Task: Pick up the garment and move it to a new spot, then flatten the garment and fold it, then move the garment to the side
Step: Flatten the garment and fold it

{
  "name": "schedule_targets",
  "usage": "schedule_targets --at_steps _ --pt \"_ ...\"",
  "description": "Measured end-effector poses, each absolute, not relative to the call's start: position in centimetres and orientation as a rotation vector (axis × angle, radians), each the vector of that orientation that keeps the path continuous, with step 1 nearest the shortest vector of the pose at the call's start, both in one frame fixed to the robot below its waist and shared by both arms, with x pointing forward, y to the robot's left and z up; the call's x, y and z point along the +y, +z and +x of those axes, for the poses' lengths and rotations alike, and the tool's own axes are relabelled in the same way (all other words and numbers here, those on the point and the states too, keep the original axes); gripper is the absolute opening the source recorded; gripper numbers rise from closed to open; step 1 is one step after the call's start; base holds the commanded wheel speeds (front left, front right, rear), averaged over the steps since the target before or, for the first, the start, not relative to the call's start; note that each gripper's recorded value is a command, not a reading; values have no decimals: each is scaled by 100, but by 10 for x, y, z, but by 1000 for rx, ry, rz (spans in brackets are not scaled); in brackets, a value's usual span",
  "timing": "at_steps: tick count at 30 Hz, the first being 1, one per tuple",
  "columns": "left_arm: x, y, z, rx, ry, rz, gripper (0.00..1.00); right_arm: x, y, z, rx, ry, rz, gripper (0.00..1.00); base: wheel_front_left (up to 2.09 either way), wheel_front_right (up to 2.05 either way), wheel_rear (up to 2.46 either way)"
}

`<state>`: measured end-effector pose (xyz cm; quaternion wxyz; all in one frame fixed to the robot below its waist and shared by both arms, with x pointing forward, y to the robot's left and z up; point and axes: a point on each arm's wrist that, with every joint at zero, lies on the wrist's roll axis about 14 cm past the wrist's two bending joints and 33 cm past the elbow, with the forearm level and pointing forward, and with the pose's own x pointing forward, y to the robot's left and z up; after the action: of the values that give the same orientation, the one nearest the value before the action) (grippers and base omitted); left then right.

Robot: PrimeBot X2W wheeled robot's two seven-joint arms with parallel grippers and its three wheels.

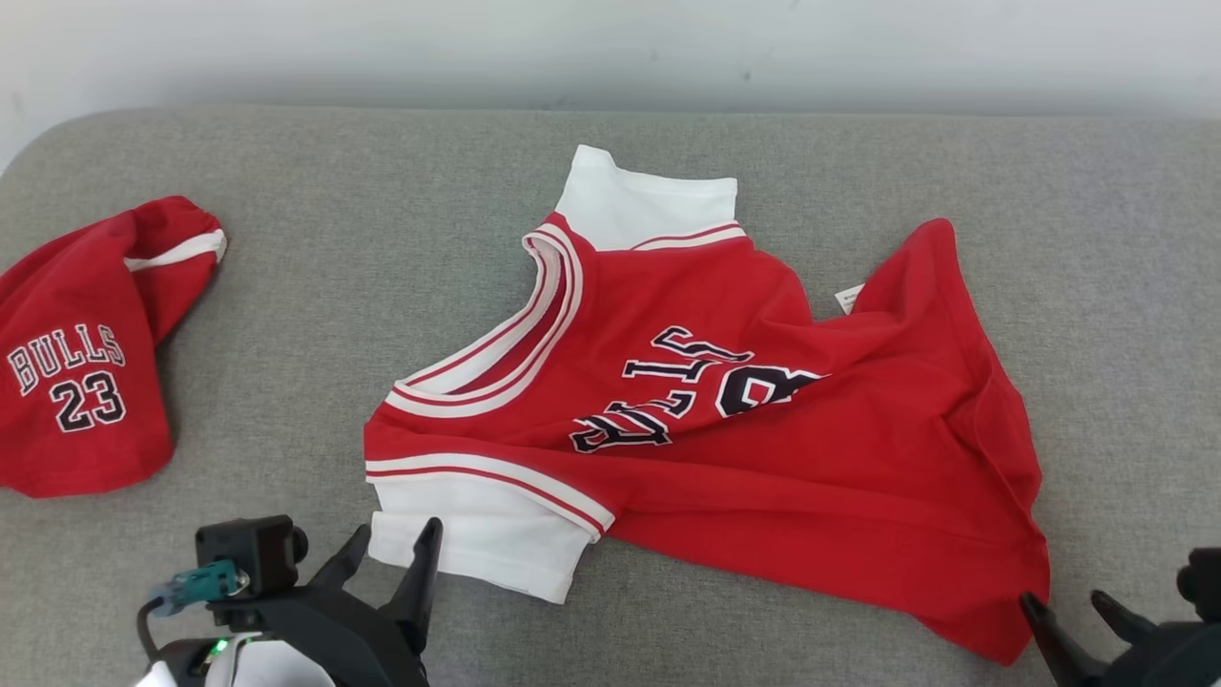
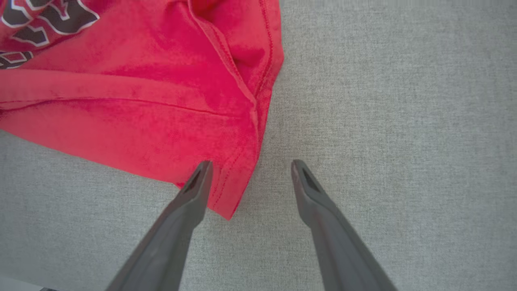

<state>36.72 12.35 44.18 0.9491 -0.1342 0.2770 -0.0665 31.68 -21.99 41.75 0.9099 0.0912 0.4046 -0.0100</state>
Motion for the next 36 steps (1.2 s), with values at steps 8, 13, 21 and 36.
schedule_targets --at_steps 8,13,21,36 --pt "116 429 362 621 -158 -261 100 -212 417 331 806 2 183 100 0 0 0" --pt "138 412 362 676 -89 -217 100 -209 419 341 800 8 162 100 0 0 0" --pt "143 402 364 716 -86 -209 100 -207 417 351 800 15 153 100 0 0 0" --pt "137 385 362 784 -116 -202 100 -216 403 352 836 -19 163 92 0 0 0"
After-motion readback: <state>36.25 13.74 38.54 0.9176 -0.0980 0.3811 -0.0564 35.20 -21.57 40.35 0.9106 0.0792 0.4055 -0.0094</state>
